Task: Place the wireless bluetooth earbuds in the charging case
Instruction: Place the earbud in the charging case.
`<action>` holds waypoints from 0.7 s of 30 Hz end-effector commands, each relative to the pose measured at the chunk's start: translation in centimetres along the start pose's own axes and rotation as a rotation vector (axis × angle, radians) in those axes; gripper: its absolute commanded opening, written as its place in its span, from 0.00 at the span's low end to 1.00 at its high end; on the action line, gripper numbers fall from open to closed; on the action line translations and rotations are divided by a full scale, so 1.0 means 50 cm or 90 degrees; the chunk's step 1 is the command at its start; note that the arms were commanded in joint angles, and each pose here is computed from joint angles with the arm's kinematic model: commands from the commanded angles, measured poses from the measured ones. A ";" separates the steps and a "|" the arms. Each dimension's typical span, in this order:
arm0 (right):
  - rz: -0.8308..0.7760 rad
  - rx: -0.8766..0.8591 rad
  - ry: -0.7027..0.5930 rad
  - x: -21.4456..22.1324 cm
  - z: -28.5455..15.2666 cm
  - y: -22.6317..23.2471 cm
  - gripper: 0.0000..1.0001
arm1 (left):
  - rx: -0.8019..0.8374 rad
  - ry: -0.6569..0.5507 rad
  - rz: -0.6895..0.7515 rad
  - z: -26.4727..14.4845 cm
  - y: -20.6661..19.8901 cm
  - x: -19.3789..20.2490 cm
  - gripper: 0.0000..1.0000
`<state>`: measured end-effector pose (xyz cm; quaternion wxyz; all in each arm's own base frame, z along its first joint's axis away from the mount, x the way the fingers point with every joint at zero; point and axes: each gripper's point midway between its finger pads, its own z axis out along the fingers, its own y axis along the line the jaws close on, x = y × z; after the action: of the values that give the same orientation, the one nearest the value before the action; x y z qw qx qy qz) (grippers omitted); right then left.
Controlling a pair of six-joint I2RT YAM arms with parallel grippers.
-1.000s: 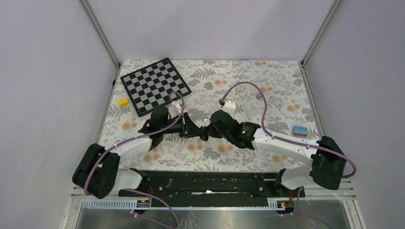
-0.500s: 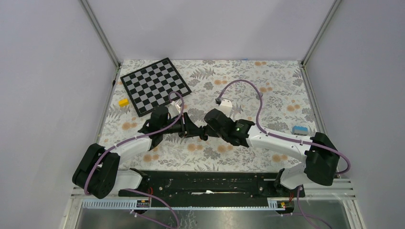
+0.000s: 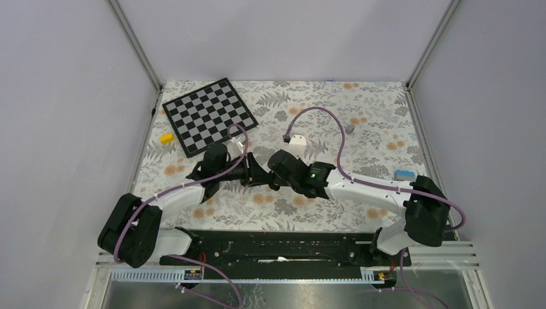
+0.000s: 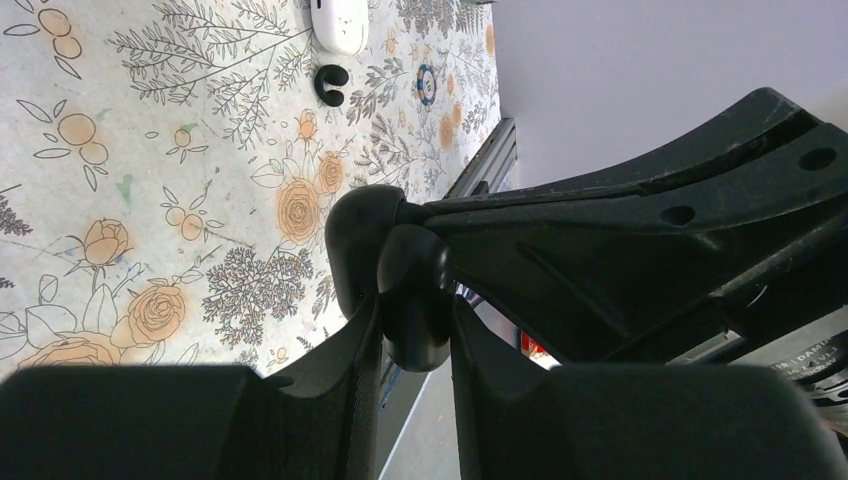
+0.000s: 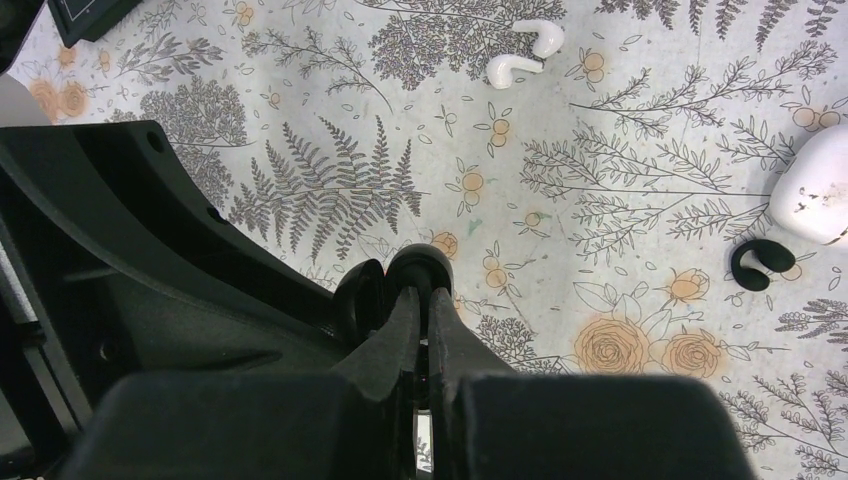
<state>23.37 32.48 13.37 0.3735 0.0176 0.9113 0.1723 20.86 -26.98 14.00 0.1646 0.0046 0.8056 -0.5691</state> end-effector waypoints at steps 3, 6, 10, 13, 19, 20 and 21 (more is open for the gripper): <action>-0.021 0.033 -0.049 -0.030 -0.002 -0.001 0.00 | 0.055 -0.003 0.054 0.002 -0.053 -0.019 0.01; -0.021 0.032 -0.046 -0.028 -0.001 0.000 0.00 | 0.055 -0.002 0.055 0.002 -0.053 -0.020 0.01; -0.009 0.021 -0.049 -0.033 -0.007 0.006 0.20 | 0.053 -0.001 0.055 0.002 -0.051 -0.018 0.01; 0.000 0.010 -0.057 -0.042 -0.017 0.011 0.24 | 0.051 -0.001 0.054 0.001 -0.050 -0.017 0.01; 0.014 -0.009 -0.070 -0.059 -0.034 0.020 0.27 | 0.048 -0.001 0.055 0.001 -0.045 -0.014 0.01; 0.017 -0.011 -0.072 -0.062 -0.037 0.020 0.27 | 0.048 -0.001 0.055 0.000 -0.044 -0.013 0.01; 0.020 -0.014 -0.074 -0.065 -0.041 0.021 0.27 | 0.047 -0.001 0.054 0.000 -0.044 -0.013 0.01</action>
<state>23.44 32.30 13.77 0.3896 0.0130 0.9069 0.1600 20.67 -27.01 13.98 0.1602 0.0076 0.8053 -0.5708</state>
